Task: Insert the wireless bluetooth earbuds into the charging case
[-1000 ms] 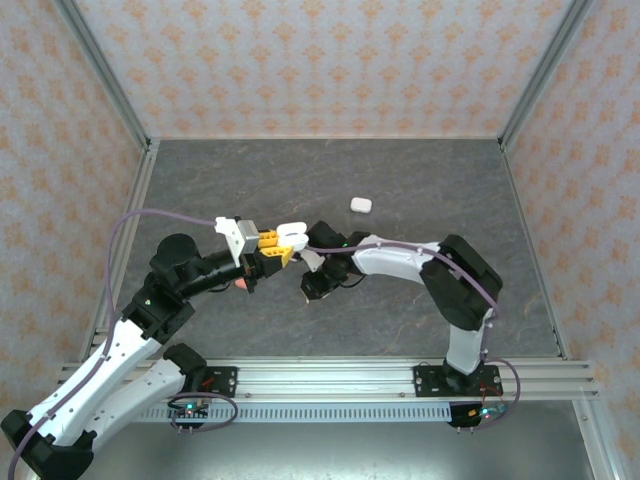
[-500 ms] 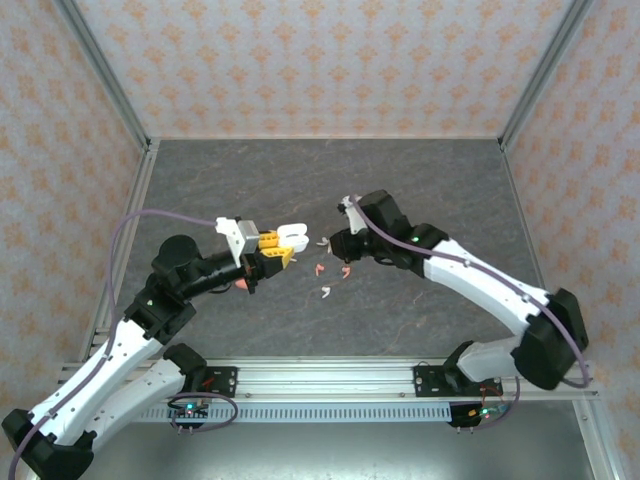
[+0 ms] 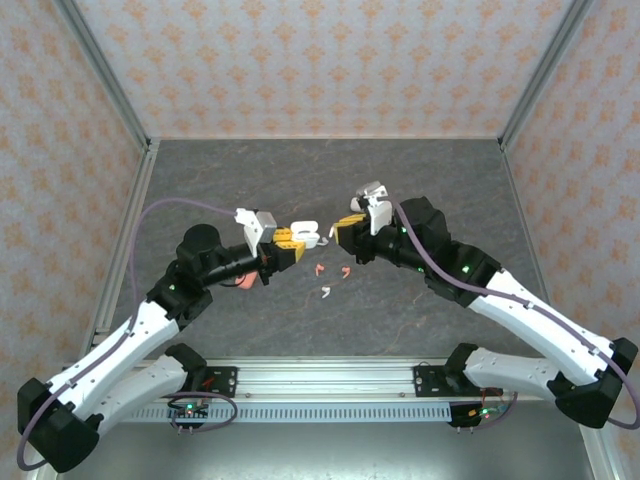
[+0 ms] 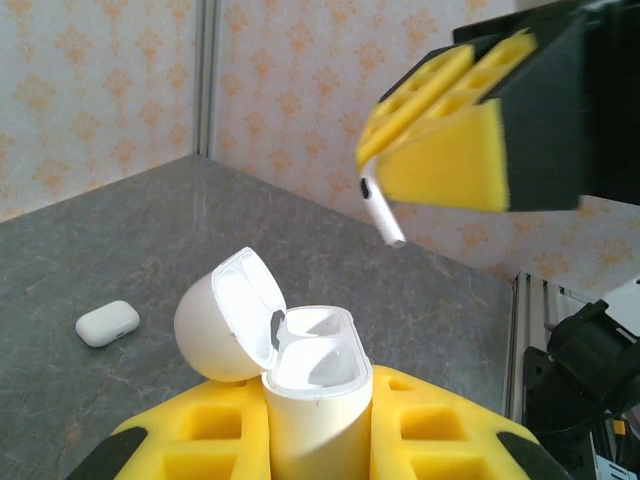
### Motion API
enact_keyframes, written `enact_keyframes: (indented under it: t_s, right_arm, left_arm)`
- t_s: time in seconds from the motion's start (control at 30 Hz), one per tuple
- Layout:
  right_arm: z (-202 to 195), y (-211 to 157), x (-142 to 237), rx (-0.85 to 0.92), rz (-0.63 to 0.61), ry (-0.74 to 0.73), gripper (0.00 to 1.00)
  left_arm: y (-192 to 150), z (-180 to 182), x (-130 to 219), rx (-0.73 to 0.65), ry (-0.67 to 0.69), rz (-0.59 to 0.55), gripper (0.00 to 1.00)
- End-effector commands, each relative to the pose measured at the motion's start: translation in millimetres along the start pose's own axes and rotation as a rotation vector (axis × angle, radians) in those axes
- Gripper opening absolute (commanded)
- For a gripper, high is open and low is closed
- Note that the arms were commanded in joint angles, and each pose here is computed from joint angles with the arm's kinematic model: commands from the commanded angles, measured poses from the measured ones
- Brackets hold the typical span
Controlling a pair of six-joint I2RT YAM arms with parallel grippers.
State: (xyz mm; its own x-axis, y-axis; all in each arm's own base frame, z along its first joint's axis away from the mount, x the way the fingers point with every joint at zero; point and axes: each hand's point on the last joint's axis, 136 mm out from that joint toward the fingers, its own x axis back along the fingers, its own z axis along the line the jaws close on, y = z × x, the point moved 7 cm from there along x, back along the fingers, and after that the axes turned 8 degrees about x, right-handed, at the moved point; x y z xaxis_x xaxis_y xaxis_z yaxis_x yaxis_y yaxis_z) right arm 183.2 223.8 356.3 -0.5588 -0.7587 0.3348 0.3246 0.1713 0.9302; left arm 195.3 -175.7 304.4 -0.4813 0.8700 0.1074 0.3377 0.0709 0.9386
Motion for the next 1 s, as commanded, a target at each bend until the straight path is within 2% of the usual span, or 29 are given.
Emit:
enact_keyframes:
  t_s: [0.0, 0.57, 0.97]
  right_arm:
    - [9.6, 15.4, -2.8, 0.043, -0.088, 0.023, 0.18]
    - [27.2, 26.7, -32.4, 0.060, -0.106, 0.106, 0.18]
    - [36.5, 19.0, -38.3, 0.051, -0.049, 0.188, 0.18]
  left_arm:
    - [8.6, -7.7, -1.3, -0.018, -0.055, -0.048, 0.00]
    - [7.4, -8.3, -4.1, -0.019, -0.067, -0.042, 0.00]
    - [8.6, -8.5, -3.7, -0.023, -0.065, -0.046, 0.00]
